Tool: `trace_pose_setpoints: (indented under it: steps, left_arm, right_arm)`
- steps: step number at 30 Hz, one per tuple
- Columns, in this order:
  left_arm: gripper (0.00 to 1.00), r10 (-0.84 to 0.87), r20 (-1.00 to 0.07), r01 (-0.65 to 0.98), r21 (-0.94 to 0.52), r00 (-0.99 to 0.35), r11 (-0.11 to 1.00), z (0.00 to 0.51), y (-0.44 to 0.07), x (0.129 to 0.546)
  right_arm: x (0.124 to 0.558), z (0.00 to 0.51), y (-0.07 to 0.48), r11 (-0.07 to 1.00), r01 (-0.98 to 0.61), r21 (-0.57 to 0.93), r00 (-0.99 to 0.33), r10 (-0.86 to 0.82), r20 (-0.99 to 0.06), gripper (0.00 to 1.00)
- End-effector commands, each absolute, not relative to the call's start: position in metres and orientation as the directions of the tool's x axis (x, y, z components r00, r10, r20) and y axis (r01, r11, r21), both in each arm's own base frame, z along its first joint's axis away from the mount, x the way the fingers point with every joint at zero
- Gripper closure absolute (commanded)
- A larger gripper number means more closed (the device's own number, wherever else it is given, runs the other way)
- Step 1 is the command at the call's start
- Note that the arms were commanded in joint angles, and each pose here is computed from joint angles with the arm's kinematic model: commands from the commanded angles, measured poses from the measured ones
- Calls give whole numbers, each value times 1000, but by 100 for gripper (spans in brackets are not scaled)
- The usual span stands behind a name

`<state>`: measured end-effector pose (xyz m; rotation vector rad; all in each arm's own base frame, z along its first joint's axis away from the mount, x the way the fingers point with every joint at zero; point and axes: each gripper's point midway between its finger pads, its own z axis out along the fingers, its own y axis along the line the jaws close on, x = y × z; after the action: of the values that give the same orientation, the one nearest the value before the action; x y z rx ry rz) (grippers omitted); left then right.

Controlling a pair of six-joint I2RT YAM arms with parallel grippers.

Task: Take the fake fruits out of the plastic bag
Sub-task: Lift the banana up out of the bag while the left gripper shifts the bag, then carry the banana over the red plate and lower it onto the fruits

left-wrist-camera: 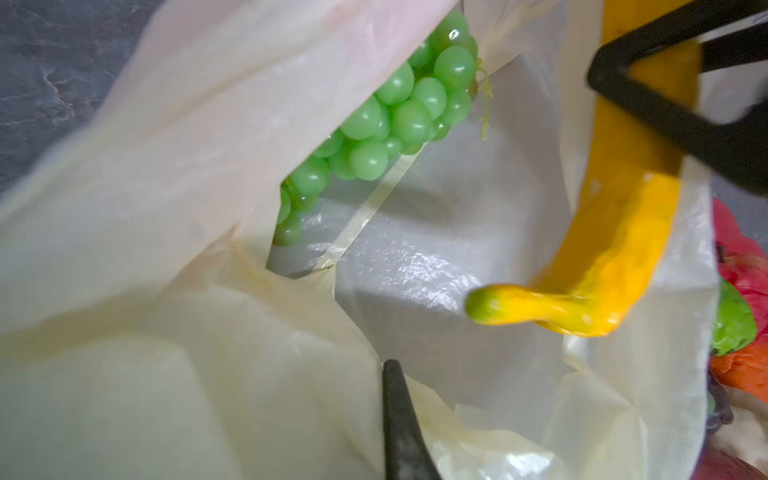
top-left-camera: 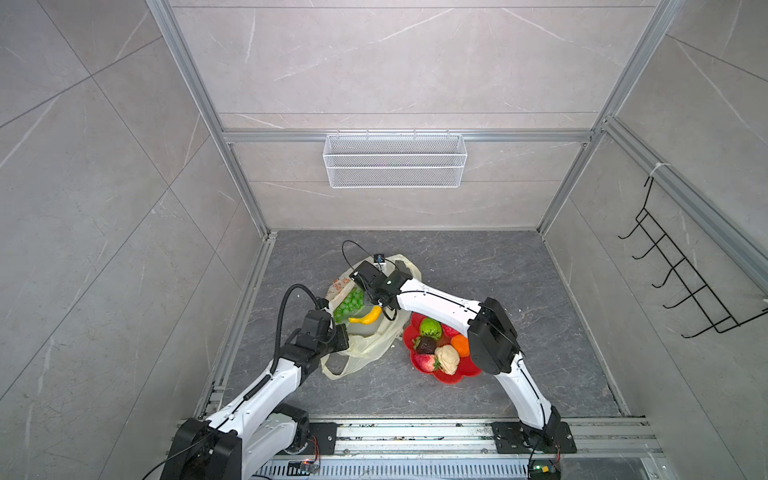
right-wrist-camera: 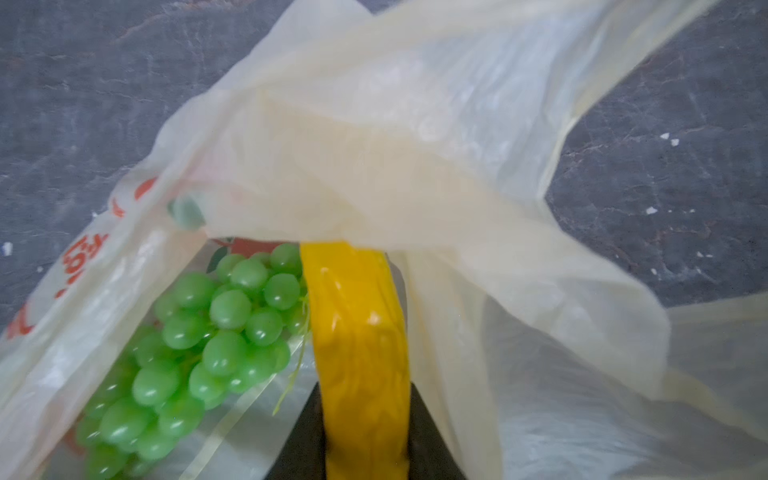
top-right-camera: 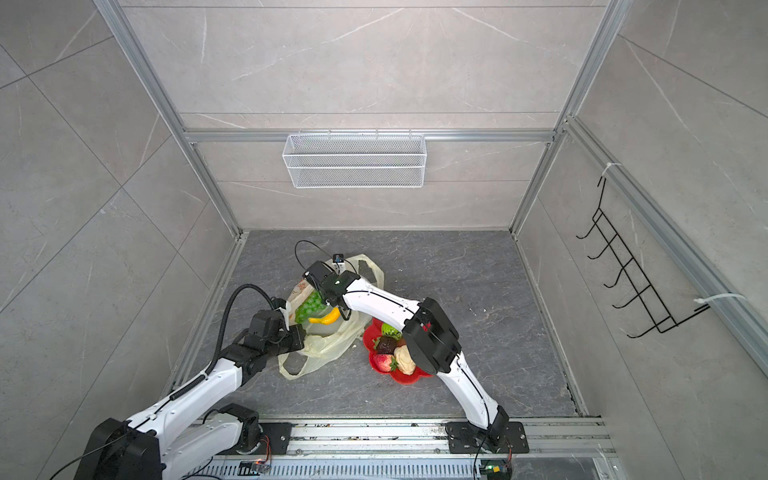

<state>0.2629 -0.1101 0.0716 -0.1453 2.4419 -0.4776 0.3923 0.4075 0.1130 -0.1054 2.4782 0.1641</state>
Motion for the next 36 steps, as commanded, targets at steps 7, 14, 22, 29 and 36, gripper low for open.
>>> trace_pose_setpoints:
  steps: [7, 14, 22, 29, 36]
  left_arm:
    - [100, -249, -641, -30, -332, -726, 943, 91, -97, 276]
    - [100, -255, -645, -35, -333, -721, 942, 91, -96, 277]
    - [100, -257, -653, -32, -335, -712, 942, 93, -95, 276]
    - [100, -244, -653, -4, -347, -717, 938, 94, -101, 277]
    - [100, -248, -665, 11, -359, -704, 933, 97, -102, 276]
  right_arm:
    - [358, 130, 420, 957, -243, 156, -804, -109, -585, 75]
    - [340, 132, 418, 935, -316, 163, -798, -169, -579, 74]
    - [311, 157, 396, 908, -381, 174, -780, -215, -588, 73]
    - [276, 168, 360, 878, -463, 124, -775, -332, -537, 74]
    - [265, 175, 265, 901, -423, -94, -772, -413, -483, 72]
